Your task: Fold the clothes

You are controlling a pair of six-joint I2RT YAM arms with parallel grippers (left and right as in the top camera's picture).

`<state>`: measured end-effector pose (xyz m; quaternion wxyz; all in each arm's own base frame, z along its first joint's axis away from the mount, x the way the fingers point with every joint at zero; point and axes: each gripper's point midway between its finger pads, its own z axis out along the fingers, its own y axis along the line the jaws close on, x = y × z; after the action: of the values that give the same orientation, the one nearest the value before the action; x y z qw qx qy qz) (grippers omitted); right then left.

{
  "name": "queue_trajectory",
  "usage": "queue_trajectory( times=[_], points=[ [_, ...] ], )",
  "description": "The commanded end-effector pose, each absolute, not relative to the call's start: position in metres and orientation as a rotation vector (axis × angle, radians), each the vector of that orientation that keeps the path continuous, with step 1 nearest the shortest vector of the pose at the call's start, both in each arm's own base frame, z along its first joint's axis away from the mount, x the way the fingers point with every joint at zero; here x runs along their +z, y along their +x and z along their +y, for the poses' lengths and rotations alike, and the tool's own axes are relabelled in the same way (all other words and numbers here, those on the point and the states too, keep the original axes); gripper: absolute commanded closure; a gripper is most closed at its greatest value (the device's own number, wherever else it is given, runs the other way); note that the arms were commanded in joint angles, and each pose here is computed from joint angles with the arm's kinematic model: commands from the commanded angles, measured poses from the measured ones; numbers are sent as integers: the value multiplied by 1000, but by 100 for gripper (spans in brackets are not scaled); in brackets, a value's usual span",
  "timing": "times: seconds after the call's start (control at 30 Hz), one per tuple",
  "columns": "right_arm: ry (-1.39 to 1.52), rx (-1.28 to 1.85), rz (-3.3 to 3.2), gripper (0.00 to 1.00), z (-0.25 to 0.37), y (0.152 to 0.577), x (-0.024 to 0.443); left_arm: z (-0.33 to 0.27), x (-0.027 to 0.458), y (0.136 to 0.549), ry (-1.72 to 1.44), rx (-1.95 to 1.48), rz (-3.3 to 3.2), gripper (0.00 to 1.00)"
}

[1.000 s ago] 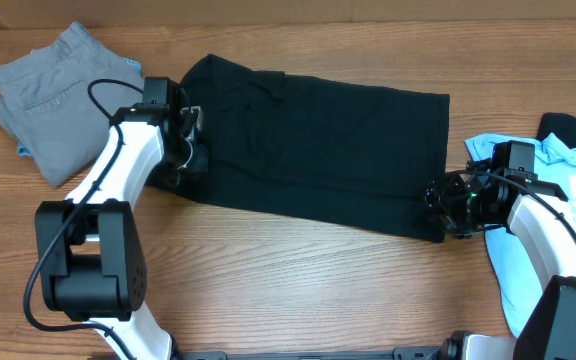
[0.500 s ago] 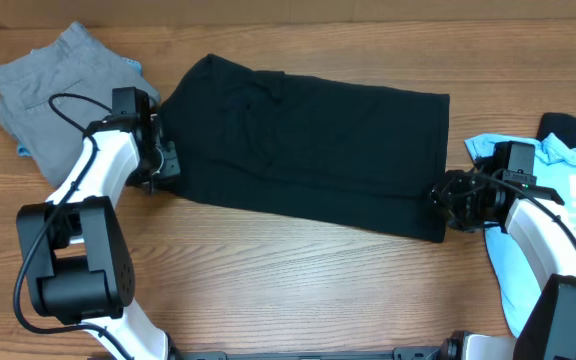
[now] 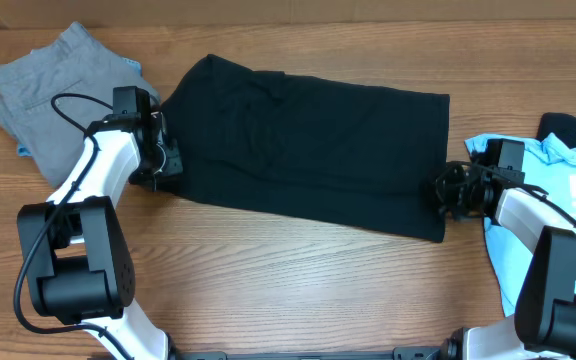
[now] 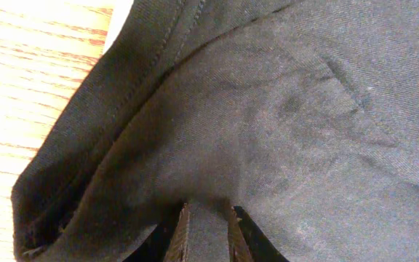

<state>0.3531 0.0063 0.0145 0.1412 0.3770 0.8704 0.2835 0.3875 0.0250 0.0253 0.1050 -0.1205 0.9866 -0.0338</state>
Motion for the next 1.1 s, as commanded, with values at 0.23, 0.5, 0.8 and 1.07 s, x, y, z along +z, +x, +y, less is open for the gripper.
queue_trajectory(
  times=[0.23,0.5,0.8,1.07],
  points=[
    [1132,1019,2429,58,21,366,32,19,24,388,-340,-127,2912,77],
    [988,1079,2523,56,32,347,33,1,27,389,-224,-272,2913,79],
    [954,1120,2368,60,4,369,51,-1,27,389,-188,-282,2912,78],
    [944,1186,2560,58,37,331,36,-25,33,388,-57,-483,2884,72]
  ],
)
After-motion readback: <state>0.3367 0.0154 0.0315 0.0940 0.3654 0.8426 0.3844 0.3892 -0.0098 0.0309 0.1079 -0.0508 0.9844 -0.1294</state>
